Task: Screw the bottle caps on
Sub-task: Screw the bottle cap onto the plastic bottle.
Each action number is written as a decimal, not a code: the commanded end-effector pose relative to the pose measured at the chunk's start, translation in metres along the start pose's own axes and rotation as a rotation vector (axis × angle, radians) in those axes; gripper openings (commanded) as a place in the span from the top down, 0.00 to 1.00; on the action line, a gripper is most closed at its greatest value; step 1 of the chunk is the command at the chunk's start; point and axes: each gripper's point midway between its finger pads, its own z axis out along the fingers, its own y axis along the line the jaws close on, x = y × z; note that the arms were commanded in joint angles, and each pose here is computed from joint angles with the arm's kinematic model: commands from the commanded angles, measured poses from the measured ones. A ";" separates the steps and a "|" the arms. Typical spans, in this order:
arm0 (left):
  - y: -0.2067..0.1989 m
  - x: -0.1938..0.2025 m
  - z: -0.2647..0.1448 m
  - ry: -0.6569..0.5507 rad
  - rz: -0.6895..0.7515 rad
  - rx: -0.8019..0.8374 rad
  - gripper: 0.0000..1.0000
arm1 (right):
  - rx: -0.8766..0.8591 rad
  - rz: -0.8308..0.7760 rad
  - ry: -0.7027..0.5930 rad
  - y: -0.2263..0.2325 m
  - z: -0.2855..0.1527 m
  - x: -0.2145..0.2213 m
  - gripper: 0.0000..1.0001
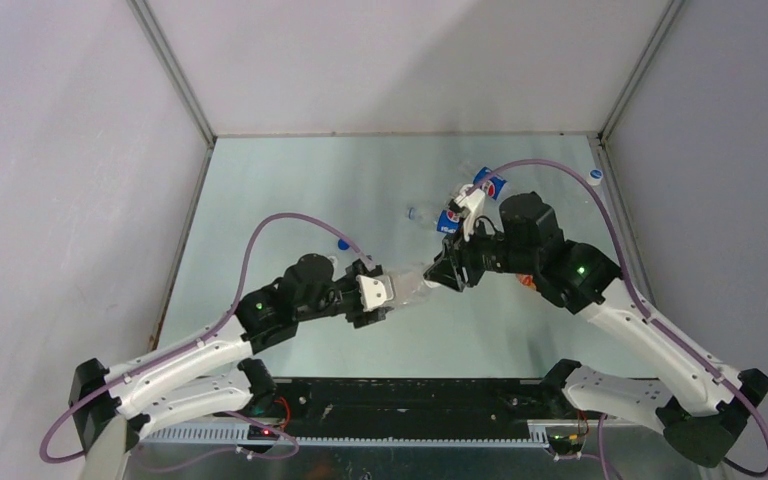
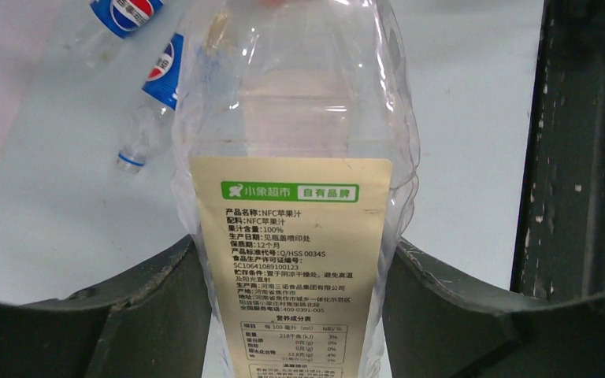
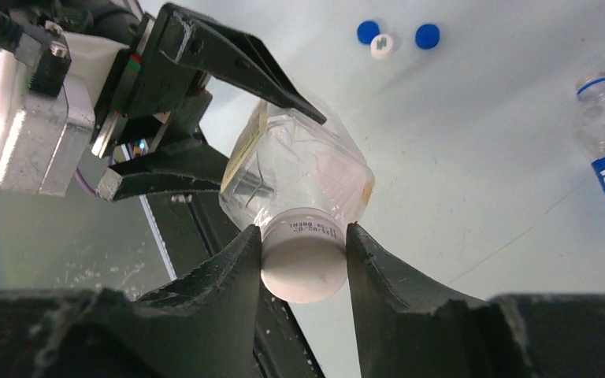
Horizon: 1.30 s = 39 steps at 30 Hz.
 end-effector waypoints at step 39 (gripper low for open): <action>0.021 -0.042 -0.003 -0.184 -0.073 -0.082 1.00 | 0.094 0.268 -0.158 -0.007 -0.007 -0.034 0.48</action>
